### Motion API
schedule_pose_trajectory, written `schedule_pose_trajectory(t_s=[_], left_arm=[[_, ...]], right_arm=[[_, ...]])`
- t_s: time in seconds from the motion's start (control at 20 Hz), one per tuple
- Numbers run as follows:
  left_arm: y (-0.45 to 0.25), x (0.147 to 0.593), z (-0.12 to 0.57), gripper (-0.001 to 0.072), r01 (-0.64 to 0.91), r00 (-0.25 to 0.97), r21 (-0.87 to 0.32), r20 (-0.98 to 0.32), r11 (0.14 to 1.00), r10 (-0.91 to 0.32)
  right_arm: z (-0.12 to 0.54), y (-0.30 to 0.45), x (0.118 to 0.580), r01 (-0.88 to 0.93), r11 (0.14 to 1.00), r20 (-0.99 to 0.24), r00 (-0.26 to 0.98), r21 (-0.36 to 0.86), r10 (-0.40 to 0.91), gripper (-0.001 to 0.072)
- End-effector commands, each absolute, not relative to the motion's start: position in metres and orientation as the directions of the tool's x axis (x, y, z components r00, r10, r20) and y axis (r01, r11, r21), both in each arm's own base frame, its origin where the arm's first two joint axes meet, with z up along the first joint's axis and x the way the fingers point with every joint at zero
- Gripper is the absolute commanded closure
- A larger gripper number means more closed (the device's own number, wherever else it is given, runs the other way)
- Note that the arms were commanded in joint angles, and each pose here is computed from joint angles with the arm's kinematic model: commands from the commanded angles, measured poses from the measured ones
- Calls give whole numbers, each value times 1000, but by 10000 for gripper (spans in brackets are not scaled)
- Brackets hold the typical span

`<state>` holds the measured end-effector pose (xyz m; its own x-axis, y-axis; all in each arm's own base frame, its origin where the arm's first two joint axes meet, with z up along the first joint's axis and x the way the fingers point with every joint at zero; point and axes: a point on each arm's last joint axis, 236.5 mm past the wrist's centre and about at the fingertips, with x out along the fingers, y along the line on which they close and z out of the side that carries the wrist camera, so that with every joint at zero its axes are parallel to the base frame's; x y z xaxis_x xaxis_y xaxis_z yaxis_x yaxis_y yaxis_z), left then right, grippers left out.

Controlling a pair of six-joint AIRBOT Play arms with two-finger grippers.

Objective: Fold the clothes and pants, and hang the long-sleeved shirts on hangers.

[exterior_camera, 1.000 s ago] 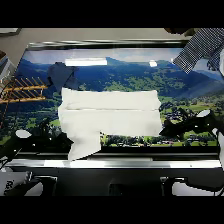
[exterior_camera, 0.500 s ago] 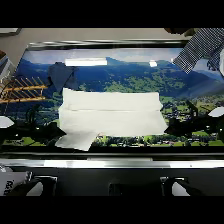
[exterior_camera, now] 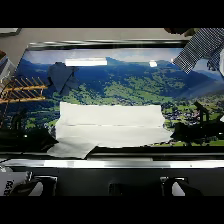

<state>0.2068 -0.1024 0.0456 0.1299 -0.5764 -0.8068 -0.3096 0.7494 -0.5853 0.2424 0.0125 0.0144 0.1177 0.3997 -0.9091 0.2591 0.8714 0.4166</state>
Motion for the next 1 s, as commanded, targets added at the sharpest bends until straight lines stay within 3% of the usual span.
schedule_pose_trajectory(t_s=[0.0, 0.25, 0.55, 0.95], left_arm=[[-110, 247, 41, 689, -266, 163, -646, -762, 716, -627], [-114, 316, 25, 689, -155, 79, -641, -766, 751, -638], [-108, 405, 19, 689, -137, 100, -641, -767, 755, -633], [-111, 446, -27, 689, -169, 49, -636, -768, 753, -638]], right_arm=[[18, 16, 292, 199, 849, -857, 292, 489, 425, 679], [-11, 18, 348, 190, 788, -783, 387, 585, 488, 679], [-40, 4, 388, 245, 752, -756, 460, 612, 466, 679], [-59, 27, 435, 211, 766, -754, 458, 607, 471, 678]])
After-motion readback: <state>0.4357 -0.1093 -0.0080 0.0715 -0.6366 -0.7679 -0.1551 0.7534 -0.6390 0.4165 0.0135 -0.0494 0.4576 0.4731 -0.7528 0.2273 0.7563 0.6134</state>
